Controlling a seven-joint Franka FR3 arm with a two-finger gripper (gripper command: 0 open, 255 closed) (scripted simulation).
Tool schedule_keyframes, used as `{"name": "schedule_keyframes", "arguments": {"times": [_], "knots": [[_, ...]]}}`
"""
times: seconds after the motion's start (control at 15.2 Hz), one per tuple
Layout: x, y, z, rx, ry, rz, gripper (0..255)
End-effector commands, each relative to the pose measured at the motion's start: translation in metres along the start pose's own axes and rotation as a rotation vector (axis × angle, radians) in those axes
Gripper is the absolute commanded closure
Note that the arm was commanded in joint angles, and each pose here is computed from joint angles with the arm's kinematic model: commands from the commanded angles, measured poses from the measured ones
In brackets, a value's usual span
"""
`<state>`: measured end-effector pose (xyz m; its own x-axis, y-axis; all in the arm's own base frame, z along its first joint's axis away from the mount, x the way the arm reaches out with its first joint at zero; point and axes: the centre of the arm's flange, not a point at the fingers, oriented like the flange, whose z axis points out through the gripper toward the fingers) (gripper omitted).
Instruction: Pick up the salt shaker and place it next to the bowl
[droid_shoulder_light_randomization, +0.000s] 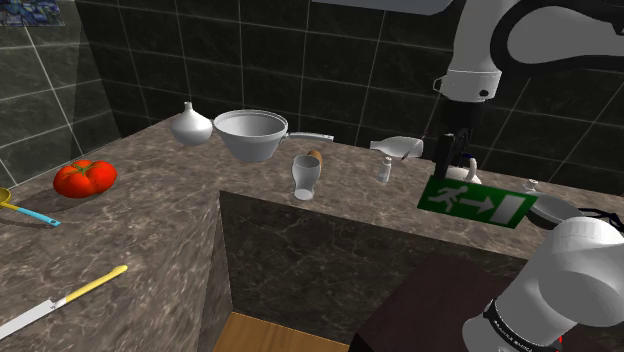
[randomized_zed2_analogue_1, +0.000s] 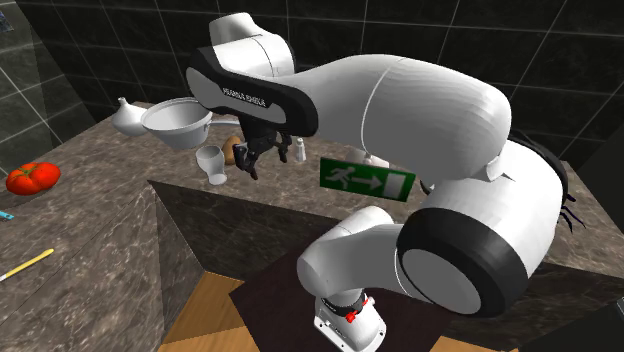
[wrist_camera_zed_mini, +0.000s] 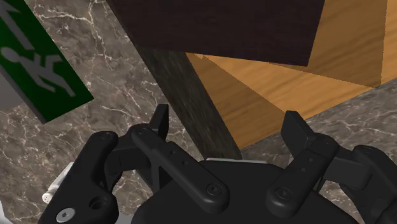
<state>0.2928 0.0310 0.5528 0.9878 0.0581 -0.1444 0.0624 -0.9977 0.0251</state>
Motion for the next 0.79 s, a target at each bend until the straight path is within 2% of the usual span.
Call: {"name": "schedule_keyframes", "arguments": {"times": [0.0,0.73], "knots": [[0.0,0.0,0.0,0.0,0.0,0.0,0],[0.095,0.109,0.042,0.023,-0.023,-0.015,0]]}}
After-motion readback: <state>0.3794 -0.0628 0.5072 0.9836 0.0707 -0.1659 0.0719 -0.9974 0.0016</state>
